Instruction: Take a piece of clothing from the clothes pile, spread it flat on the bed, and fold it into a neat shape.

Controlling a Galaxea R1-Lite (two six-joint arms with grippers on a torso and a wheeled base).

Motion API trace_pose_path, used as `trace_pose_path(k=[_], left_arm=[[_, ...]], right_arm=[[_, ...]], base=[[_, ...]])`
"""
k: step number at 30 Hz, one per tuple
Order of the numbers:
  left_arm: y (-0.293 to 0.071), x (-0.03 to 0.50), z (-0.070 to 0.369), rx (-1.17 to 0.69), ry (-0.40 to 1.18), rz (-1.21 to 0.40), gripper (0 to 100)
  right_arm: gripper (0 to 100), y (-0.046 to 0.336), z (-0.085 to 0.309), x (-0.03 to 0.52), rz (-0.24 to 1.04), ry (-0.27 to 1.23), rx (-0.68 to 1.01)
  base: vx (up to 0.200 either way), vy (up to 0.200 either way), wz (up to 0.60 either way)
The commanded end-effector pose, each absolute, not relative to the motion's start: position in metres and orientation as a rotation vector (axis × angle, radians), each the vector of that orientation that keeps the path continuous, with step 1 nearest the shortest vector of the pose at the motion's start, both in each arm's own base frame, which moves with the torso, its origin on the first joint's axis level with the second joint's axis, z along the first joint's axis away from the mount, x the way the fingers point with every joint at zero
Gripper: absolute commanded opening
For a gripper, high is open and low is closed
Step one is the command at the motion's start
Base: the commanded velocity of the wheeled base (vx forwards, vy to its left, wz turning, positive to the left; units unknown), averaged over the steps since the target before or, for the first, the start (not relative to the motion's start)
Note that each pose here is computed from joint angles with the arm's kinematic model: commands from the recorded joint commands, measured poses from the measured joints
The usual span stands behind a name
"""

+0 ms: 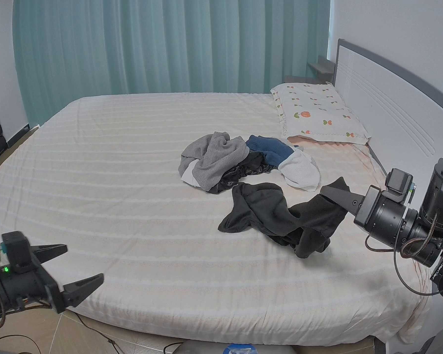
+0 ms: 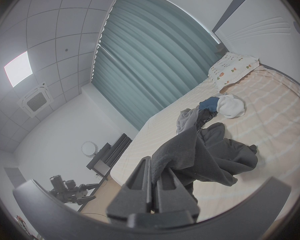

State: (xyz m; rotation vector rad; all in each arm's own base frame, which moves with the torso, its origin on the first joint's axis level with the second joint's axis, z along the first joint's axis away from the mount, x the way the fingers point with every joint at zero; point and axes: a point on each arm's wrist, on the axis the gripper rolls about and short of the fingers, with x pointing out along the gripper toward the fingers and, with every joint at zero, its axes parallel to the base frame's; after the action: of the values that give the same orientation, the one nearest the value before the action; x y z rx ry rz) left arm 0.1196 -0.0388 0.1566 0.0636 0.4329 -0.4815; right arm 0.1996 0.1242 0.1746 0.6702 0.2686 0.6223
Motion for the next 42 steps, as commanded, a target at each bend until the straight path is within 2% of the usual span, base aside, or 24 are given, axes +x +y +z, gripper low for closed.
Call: trace_pose_path(k=[1, 4, 9, 17, 33, 42], left_arm=[[-0.098, 0.187, 0.104, 0.102, 0.616, -0.591, 100], [-0.133, 0.212, 0.080, 0.122, 0.649, -0.575, 100], [-0.178, 0.240, 0.063, 0.098, 0.592, -0.525, 100], [-0.227, 0.266, 0.038, 0.071, 0.498, -0.569, 100], [-0.253, 0.293, 0.034, 0.034, 0.432, -0.597, 100], [-0.263, 0.311, 0.017, 0.031, 0.431, -0.591, 100]], right_arm=[[0, 0.132, 0.168, 0.198, 0.641, 0.304, 0.648], [0, 0.130, 0.167, 0.199, 0.626, 0.304, 0.646], [0, 0.125, 0.166, 0.201, 0.582, 0.293, 0.648], [0, 0.125, 0.170, 0.199, 0.590, 0.280, 0.653], [0, 0.137, 0.197, 0.179, 0.675, 0.189, 0.668], [0, 0.143, 0.213, 0.168, 0.738, 0.141, 0.647]], base=[[0.000, 0.000, 0.00], [0.000, 0.000, 0.00], [0.000, 0.000, 0.00], [0.000, 0.000, 0.00], [0.000, 0.000, 0.00], [0.000, 0.000, 0.00]])
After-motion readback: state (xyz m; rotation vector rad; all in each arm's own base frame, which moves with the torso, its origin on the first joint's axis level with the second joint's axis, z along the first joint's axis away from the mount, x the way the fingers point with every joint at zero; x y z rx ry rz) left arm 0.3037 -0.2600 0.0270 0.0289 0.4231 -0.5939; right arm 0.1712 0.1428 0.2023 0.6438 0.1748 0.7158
